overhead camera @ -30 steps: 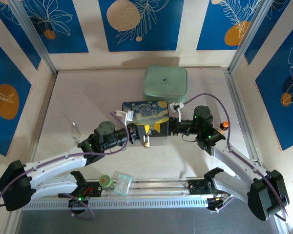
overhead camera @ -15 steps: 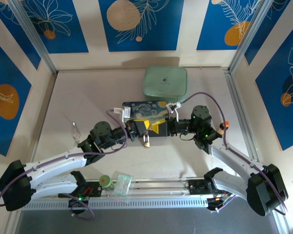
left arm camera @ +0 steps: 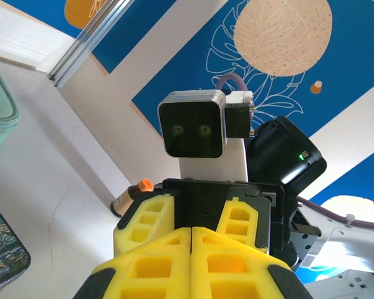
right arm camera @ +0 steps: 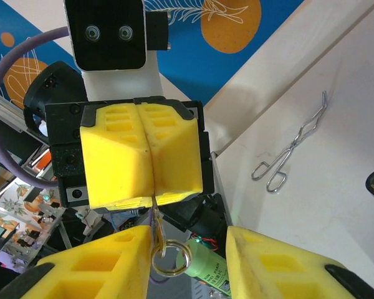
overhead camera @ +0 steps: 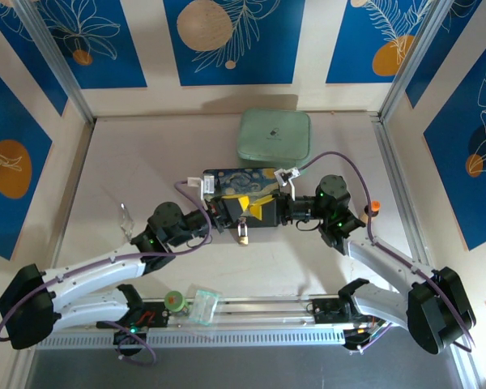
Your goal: Unlock the padlock with the key
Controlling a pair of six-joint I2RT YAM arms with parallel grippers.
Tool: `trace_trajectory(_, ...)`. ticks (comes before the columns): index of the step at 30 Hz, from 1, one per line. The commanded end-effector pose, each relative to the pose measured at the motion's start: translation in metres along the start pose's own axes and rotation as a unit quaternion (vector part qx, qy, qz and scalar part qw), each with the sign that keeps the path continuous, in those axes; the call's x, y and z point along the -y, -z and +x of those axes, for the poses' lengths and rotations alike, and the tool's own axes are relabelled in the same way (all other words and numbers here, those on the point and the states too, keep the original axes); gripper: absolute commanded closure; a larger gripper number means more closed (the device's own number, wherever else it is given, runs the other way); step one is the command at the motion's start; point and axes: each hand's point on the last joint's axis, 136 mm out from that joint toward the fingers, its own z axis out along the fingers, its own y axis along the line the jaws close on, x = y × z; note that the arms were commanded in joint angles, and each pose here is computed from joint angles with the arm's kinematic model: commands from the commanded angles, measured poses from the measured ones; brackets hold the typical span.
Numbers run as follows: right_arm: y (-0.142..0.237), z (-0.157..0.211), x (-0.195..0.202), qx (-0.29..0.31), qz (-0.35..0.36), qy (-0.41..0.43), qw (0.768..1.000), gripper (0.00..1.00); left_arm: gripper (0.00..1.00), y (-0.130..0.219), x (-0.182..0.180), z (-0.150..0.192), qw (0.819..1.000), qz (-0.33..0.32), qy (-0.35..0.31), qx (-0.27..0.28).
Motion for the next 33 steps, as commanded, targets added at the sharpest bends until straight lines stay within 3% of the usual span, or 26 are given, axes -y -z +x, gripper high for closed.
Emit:
trace_trajectory(1, -0.002, 0.000, -0.004, -0.005, -0.013, 0.002, 1.000, 0.67, 1.00, 0.000, 0.002, -0.004, 1.000, 0.016, 0.005, 0.014)
trace_trajectory(6, -0.001, 0.004, -0.001, -0.005, -0.012, -0.004, 1.000, 0.68, 1.00, -0.002, 0.002, -0.002, 1.000, 0.018, 0.006, 0.011)
trace_trajectory(33, 0.004, 0.010, 0.010, 0.004, -0.003, -0.024, 1.000, 0.97, 1.00, 0.001, -0.014, -0.003, 0.999, -0.012, 0.019, 0.026)
